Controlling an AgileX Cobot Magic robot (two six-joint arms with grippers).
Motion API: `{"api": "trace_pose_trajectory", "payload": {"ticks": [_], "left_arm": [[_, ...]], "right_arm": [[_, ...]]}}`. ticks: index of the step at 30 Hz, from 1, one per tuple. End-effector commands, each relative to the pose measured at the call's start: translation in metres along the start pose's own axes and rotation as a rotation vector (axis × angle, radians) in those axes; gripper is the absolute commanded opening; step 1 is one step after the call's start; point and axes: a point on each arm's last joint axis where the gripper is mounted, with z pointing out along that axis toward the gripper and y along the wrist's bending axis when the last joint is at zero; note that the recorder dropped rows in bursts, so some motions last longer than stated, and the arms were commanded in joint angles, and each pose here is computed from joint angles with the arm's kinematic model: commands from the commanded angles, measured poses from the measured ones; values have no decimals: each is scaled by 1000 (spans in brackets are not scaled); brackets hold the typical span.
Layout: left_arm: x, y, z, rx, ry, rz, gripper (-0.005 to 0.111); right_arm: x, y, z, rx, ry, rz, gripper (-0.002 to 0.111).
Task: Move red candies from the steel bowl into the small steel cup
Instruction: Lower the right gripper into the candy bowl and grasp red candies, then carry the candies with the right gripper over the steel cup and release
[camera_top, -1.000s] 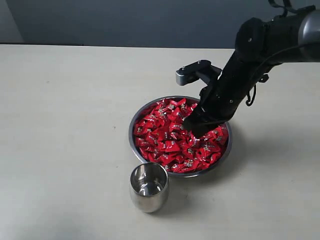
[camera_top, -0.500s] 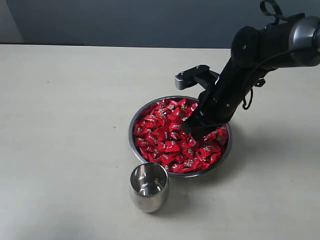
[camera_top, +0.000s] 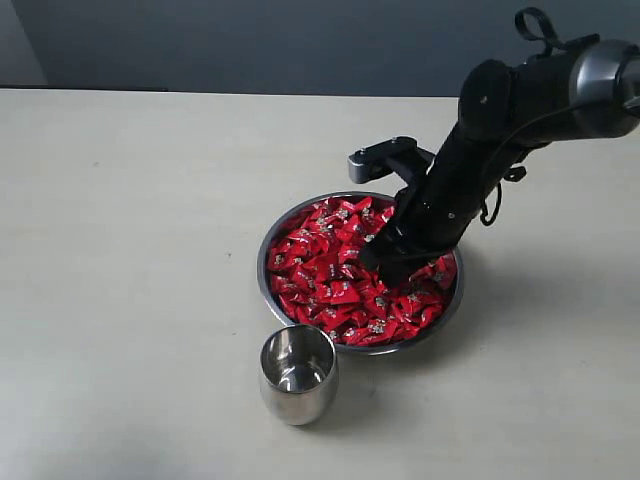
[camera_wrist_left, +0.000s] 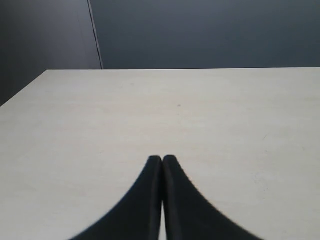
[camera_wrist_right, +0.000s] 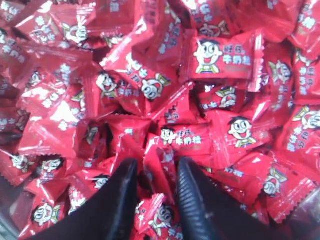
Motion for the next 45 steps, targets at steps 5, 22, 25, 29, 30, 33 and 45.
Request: {"api": "trace_pose_trajectory", "payload": {"ticks": [5, 22, 25, 29, 30, 33, 45], "left_arm": [[1, 0, 0, -1, -2, -2, 0], [1, 0, 0, -1, -2, -2, 0], [1, 0, 0, -1, -2, -2, 0], [1, 0, 0, -1, -2, -2, 0], [1, 0, 0, -1, -2, -2, 0], [1, 0, 0, -1, -2, -2, 0], [1, 0, 0, -1, -2, -2, 0]], "right_arm": [[1, -2, 9, -12, 27, 5, 17], [-2, -1, 5, -20, 33, -2, -1], [-9, 2, -5, -32, 30, -14, -1], [-21, 3, -24, -18, -3, -10, -1], [-23, 2, -28, 2, -7, -4, -1], [-27, 0, -42, 66, -17, 12, -1], [-23, 11, -62, 18, -11, -20, -1]]}}
